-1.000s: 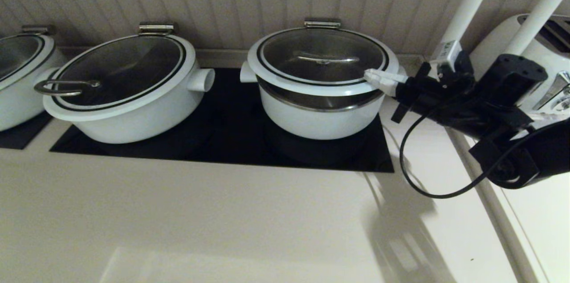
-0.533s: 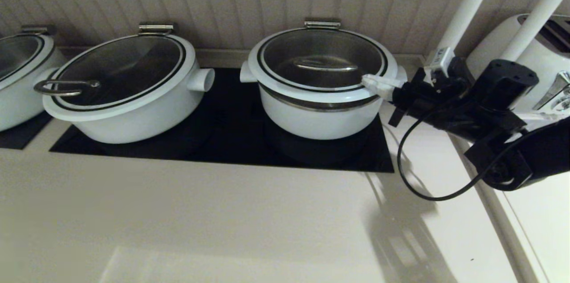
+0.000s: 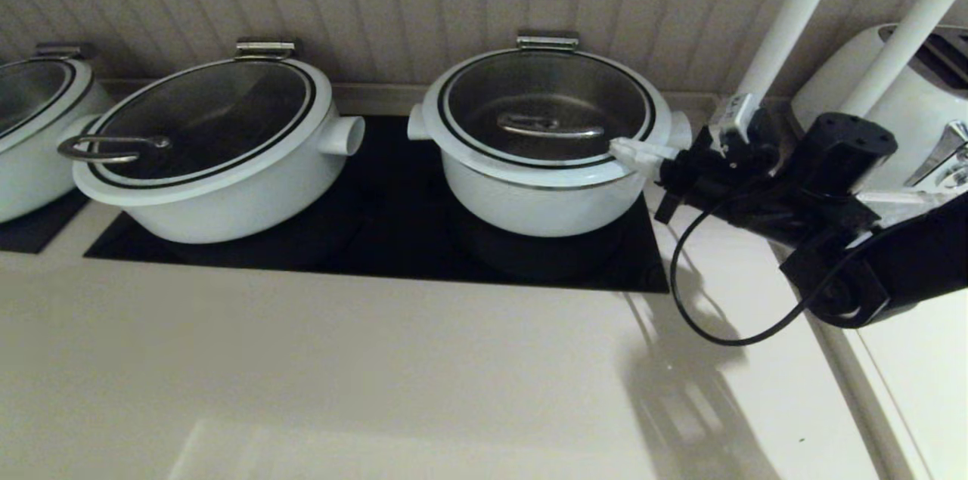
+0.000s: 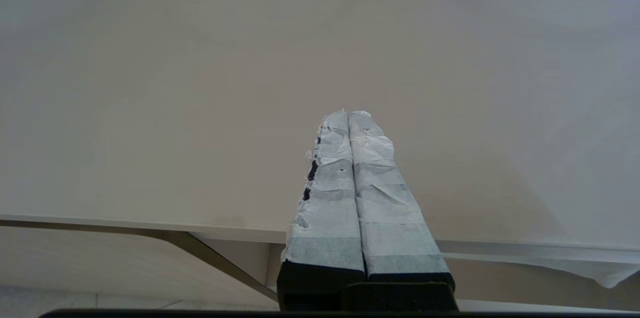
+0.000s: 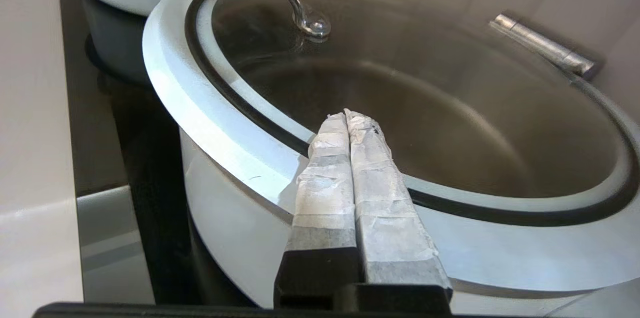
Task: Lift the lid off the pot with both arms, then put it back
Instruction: Close the pot lid
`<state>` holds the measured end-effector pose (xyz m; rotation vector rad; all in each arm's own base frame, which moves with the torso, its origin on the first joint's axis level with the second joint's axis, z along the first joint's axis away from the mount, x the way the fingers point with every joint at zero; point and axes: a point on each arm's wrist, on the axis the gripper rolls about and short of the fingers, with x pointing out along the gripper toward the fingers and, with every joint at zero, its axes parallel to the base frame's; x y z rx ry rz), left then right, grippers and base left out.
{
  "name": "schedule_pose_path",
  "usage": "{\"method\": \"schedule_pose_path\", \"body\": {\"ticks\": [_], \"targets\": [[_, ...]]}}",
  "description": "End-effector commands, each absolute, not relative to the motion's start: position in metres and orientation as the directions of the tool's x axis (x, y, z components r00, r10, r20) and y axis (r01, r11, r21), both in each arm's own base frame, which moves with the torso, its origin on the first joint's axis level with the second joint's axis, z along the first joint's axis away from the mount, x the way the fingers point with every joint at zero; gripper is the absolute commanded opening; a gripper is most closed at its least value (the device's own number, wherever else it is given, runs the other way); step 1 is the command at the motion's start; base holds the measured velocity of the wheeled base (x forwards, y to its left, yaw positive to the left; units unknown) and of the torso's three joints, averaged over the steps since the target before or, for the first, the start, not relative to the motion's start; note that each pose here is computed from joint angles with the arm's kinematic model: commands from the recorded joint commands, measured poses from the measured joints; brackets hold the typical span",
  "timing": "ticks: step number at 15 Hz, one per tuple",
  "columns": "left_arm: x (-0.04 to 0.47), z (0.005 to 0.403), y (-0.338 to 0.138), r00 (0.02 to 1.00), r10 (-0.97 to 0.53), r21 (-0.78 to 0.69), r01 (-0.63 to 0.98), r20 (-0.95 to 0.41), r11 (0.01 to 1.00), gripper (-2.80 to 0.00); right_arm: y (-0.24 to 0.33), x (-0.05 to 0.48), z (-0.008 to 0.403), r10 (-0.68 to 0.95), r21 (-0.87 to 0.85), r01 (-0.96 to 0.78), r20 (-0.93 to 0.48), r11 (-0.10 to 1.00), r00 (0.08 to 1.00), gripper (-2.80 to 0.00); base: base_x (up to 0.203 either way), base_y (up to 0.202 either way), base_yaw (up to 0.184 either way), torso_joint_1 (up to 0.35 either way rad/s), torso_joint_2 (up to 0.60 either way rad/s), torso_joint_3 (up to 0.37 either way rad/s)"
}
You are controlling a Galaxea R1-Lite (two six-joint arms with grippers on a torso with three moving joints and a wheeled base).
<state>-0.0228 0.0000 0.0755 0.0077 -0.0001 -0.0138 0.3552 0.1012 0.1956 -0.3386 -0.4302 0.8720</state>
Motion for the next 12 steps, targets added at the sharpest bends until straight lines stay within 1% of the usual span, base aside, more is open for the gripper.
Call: {"method": "schedule_pose_path", "body": {"ticks": [1,12], "targets": [[-0.023,0.075,0.000,1.000,-0.014,0.008,0.014,0.000,1.000,-2.80,0.102,0.359,0.189,0.796,-0.450,-0.666,0.214,0.595,0.566,-2.80,0.000,0.000,0.000,0.000,0.00,0.000],[-0.023,0.076,0.000,1.000,-0.014,0.008,0.014,0.000,1.000,-2.80,0.102,0.358,0.174,0.796,-0.424,-0.685,0.177,0.592,0.578,-2.80,0.000,0.000,0.000,0.000,0.00,0.000]]}}
